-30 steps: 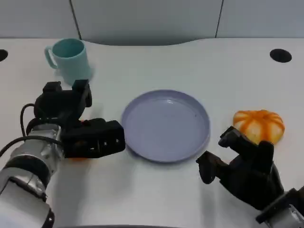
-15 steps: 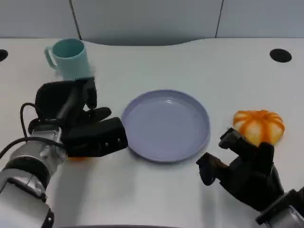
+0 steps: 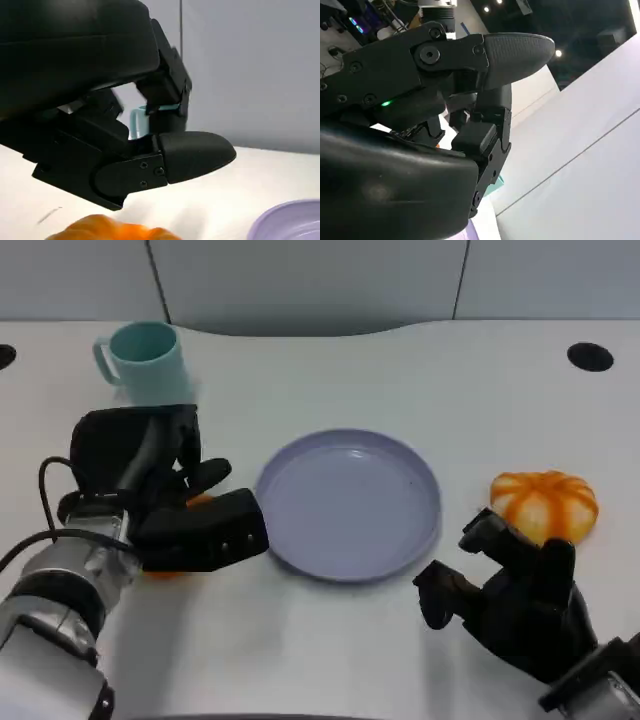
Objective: Grasp the bread from the table and place it into the plate.
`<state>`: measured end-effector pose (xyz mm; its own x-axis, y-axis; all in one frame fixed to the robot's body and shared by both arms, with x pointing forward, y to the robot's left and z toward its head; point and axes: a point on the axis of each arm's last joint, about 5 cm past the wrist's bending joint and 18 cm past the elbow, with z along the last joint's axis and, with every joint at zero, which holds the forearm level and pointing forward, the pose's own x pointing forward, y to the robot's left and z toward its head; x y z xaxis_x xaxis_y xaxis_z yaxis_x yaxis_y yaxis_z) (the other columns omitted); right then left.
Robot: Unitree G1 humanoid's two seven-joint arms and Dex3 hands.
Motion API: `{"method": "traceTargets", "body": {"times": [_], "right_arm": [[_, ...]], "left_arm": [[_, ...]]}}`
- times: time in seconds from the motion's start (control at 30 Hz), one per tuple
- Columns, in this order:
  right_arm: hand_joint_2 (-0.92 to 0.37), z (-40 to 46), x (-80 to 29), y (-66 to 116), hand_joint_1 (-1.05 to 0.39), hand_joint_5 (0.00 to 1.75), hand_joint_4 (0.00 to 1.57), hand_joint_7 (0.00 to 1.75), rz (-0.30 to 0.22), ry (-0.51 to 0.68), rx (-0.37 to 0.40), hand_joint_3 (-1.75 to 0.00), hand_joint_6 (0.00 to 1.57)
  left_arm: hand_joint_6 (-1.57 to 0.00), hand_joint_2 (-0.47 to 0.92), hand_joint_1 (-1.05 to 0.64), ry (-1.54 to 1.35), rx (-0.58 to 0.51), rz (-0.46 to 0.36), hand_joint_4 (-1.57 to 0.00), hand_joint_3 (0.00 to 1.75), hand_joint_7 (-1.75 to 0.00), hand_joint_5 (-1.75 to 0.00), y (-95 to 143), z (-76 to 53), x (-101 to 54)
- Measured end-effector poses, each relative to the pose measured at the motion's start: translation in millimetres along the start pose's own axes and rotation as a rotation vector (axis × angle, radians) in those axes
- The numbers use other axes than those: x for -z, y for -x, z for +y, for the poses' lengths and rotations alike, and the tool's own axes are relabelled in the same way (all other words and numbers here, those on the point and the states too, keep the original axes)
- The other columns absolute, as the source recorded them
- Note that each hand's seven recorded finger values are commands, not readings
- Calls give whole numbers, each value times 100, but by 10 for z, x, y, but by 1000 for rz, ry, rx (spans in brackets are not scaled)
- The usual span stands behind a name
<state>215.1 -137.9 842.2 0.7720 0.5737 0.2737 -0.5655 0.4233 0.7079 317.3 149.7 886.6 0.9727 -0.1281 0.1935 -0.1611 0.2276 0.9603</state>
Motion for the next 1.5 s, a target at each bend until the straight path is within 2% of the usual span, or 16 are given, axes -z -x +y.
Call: {"method": "traceTargets", "body": {"times": [0.13, 0.53, 0.87, 1.1, 1.27, 1.5], "right_arm": [[-92, 1, 0, -1, -76, 143, 87, 100, 1, -3, 1, -38, 78], [-92, 14, -7, -7, -77, 143, 89, 100, -2, 2, 2, -37, 80], [-92, 21, 10, -17, -78, 138, 93, 94, 8, -17, -3, -31, 84], [-92, 37, -4, -19, -77, 139, 91, 93, 3, -10, -14, -36, 83], [-92, 45, 8, 21, -78, 140, 92, 96, 4, -7, -10, -35, 83], [-92, 64, -29, 61, -78, 147, 90, 98, 20, -3, -8, -33, 81]], "left_arm": [[0, 92, -105, -17, 13, 14, 0, 94, 0, -1, 2, -9, -4], [0, 92, -105, -21, 37, 10, 0, 93, 0, 0, 3, -12, -9], [0, 92, -105, -28, 172, 32, 0, 93, 0, 0, 22, -52, -43], [0, 92, -105, -26, 261, 69, 0, 91, 0, 0, 157, -208, -85], [0, 92, -105, -36, 283, 86, 0, 87, 0, 0, 164, -214, -79], [0, 92, -105, -30, 320, 103, 0, 83, 0, 0, 165, -227, -107]]}}
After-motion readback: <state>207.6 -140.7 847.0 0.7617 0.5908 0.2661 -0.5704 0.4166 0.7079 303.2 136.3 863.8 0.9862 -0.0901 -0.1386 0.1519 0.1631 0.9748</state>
